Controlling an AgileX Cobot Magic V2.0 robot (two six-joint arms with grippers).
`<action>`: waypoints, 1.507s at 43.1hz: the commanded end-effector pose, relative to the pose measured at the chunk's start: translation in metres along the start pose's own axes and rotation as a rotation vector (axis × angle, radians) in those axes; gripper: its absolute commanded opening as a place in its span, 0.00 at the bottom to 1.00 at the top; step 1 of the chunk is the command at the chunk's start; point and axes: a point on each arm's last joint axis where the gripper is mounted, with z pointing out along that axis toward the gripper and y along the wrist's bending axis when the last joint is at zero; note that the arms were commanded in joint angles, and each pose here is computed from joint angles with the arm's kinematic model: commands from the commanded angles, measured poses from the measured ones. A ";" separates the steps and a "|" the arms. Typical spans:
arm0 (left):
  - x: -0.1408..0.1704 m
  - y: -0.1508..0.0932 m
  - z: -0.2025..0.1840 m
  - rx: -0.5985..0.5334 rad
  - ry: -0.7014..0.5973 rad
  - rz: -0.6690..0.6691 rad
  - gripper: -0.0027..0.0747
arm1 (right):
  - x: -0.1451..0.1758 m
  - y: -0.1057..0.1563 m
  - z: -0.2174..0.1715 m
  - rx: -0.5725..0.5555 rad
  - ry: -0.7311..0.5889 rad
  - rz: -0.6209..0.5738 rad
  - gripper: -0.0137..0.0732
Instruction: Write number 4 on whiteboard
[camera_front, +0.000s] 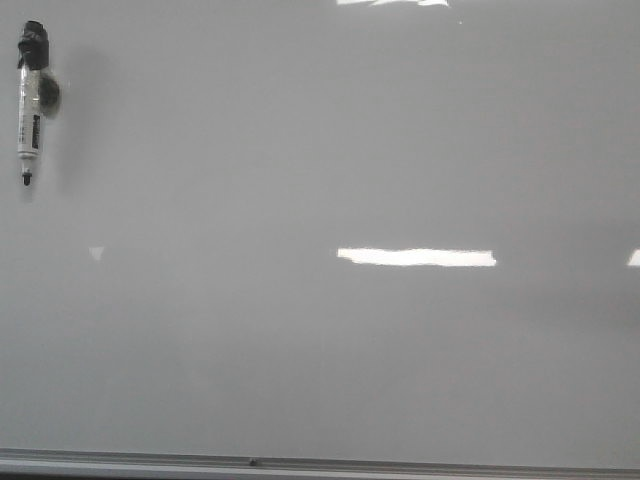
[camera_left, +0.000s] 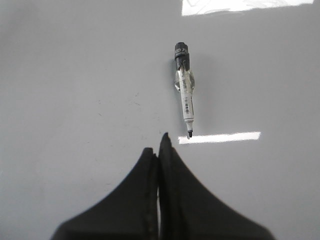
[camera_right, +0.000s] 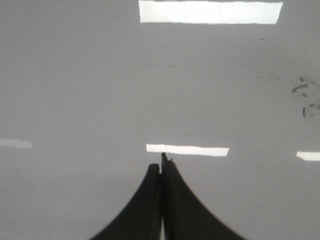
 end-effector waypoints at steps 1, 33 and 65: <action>-0.006 0.000 -0.001 0.004 -0.091 -0.005 0.01 | -0.014 0.000 -0.002 0.008 -0.109 -0.007 0.08; -0.009 0.000 -0.002 0.004 -0.111 -0.005 0.01 | -0.015 0.000 -0.002 0.008 -0.112 -0.007 0.08; -0.148 0.005 -0.026 -0.002 -0.273 -0.004 0.01 | -0.125 0.002 -0.022 -0.008 -0.121 -0.009 0.08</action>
